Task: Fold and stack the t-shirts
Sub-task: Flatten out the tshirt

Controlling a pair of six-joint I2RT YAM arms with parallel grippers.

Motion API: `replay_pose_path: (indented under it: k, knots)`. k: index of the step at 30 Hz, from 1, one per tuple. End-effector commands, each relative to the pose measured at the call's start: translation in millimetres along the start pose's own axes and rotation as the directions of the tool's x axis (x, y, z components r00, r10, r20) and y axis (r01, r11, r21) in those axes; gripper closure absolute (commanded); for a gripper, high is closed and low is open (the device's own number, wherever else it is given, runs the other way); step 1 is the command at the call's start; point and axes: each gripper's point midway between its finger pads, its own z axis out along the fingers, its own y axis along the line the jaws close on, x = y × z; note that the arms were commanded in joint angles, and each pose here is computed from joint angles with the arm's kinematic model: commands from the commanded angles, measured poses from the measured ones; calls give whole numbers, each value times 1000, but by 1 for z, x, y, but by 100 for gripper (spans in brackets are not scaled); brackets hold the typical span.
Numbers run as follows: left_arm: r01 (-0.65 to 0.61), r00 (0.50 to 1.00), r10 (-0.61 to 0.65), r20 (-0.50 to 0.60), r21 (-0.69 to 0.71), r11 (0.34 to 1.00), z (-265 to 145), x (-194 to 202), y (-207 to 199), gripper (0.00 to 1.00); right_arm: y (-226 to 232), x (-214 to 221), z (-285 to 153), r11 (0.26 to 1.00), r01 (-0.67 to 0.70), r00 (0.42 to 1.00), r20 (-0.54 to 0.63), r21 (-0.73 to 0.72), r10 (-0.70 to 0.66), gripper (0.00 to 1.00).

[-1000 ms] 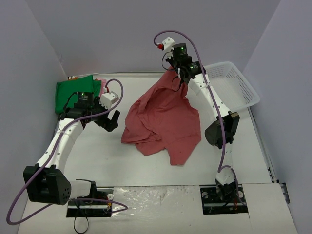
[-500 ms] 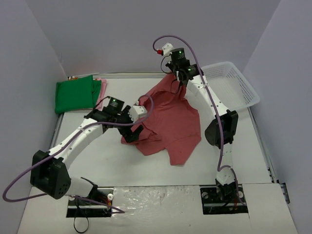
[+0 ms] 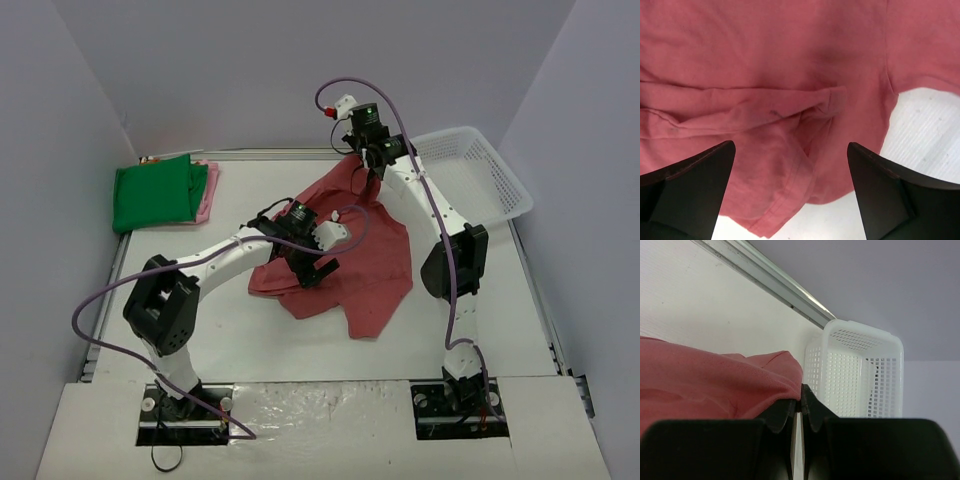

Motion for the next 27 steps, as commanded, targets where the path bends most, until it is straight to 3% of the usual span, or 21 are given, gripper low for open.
replay_pose_path:
  k: [1, 12, 21, 27]
  knots:
    - [30, 998, -28, 57, -32, 999, -4, -27, 5, 6, -19, -5, -6, 998, -11, 1000, 12, 67, 10, 100]
    - [64, 998, -63, -7, 99, 993, 29, -29, -26, 6, -12, 2, 4, 998, 0, 1000, -11, 62, 1, 100]
    - [77, 993, -68, -93, 88, 993, 44, -7, -27, 5, -14, 14, 8, 999, -1, 999, -33, 54, 3, 100]
    - [80, 994, -73, -77, 98, 992, 44, -14, -28, 6, -12, 18, 10, 999, 0, 999, -44, 50, 2, 100]
